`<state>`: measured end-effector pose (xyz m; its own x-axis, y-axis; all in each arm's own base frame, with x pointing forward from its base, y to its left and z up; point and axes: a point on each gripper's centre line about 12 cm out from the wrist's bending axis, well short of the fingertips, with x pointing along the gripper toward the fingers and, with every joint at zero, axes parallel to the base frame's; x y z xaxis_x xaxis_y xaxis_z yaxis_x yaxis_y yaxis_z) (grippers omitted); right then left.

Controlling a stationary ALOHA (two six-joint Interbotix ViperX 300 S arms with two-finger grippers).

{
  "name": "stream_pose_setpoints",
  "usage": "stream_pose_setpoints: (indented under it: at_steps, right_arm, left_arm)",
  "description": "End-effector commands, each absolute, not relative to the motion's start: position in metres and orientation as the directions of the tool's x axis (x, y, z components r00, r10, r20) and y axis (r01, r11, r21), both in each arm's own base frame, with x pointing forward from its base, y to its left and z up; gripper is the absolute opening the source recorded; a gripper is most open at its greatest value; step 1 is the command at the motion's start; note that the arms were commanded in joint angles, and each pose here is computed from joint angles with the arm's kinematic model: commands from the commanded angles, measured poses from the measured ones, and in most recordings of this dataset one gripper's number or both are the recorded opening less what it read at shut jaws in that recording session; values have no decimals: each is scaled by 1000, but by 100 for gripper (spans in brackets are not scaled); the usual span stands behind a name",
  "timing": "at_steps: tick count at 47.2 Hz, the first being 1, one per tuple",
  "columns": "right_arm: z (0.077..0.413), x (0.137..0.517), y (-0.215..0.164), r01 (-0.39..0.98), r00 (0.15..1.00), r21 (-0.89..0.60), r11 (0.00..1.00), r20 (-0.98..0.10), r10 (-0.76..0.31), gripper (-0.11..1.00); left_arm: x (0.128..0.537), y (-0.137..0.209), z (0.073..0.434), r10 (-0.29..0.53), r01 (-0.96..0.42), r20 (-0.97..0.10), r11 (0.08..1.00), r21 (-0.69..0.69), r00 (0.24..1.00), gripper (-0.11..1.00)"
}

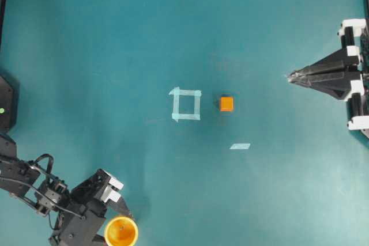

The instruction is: Move the cup forward with left arm.

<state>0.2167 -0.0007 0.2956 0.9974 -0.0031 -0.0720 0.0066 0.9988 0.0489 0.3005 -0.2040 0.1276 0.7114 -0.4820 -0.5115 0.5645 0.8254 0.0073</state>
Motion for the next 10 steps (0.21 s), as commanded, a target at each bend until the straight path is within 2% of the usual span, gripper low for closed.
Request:
stream_pose_setpoints:
  at_steps: [1, 10]
  right_arm:
    - [309, 219, -1, 7, 999, 52, 999, -38, -5, 0]
    - [308, 219, -1, 5, 999, 52, 999, -40, -3, 0]
  left_arm:
    - [302, -206, 137, -493, 567, -484, 823, 9, 723, 66]
    - [302, -206, 137, -493, 566, -484, 824, 8, 723, 66]
